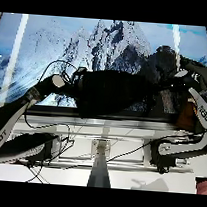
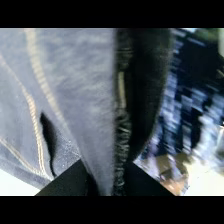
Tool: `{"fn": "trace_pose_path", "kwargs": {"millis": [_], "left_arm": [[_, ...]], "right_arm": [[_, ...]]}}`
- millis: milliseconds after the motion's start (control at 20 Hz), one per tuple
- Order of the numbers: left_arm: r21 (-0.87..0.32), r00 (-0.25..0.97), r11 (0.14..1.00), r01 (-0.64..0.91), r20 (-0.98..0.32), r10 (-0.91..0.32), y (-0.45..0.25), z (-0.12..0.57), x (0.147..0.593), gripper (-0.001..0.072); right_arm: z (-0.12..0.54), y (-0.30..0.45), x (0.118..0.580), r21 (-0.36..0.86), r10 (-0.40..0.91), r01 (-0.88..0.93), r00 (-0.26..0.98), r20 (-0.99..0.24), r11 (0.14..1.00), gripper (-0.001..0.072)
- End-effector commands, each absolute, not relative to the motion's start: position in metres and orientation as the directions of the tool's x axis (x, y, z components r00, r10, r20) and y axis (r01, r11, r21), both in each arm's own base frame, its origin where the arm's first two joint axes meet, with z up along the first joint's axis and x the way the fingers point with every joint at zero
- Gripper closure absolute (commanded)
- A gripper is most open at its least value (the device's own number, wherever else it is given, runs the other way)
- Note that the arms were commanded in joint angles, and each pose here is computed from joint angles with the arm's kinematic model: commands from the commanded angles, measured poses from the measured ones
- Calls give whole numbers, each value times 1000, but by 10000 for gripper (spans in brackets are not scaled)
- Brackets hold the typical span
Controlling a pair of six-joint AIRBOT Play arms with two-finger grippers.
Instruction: Fold the clothes and pants, and hang the long-sleeved shirts on hangers.
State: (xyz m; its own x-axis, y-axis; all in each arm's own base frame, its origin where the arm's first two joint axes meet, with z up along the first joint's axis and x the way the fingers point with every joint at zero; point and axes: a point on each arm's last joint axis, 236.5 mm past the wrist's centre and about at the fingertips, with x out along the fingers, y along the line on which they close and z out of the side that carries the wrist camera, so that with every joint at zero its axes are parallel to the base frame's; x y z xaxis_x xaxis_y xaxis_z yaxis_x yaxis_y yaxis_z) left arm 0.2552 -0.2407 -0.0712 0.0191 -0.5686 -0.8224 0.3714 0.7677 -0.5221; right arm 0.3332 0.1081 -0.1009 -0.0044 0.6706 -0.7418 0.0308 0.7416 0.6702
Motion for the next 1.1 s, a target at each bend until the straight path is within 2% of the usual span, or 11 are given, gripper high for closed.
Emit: {"fn": "trace_pose_path", "kwargs": {"millis": [0,150,250,350,450,600,700,750,900,1050], "left_arm": [[-483,75,792,373,-835,-545,-217,-57,281,36],[-367,191,839,402,-863,-468,-167,-19,322,36],[-266,318,877,401,-857,-406,-129,20,350,37],[-166,463,912,375,-819,-340,-94,68,370,37],[-114,580,938,329,-759,-296,-67,113,377,37],[-70,695,962,264,-678,-239,-38,159,367,37],[-48,739,968,245,-637,-218,-31,180,358,37],[-40,754,969,244,-621,-216,-31,188,354,37],[-28,775,969,246,-594,-214,-32,200,347,36],[-28,775,969,246,-594,-214,-32,201,347,36]], "right_arm": [[-58,121,363,668,679,-121,105,-727,734,676],[12,99,403,543,585,-220,317,-746,811,676],[61,63,427,381,426,-195,498,-756,904,676],[106,14,437,235,211,-51,649,-731,971,676],[140,-27,427,178,51,106,712,-700,978,676],[169,-89,386,130,-153,331,705,-692,935,676],[183,-131,350,115,-289,496,662,-692,861,676],[189,-153,328,122,-359,592,626,-692,797,676],[203,-203,258,199,-519,828,495,-697,523,676],[200,-222,197,254,-561,930,363,-744,264,676]]}}
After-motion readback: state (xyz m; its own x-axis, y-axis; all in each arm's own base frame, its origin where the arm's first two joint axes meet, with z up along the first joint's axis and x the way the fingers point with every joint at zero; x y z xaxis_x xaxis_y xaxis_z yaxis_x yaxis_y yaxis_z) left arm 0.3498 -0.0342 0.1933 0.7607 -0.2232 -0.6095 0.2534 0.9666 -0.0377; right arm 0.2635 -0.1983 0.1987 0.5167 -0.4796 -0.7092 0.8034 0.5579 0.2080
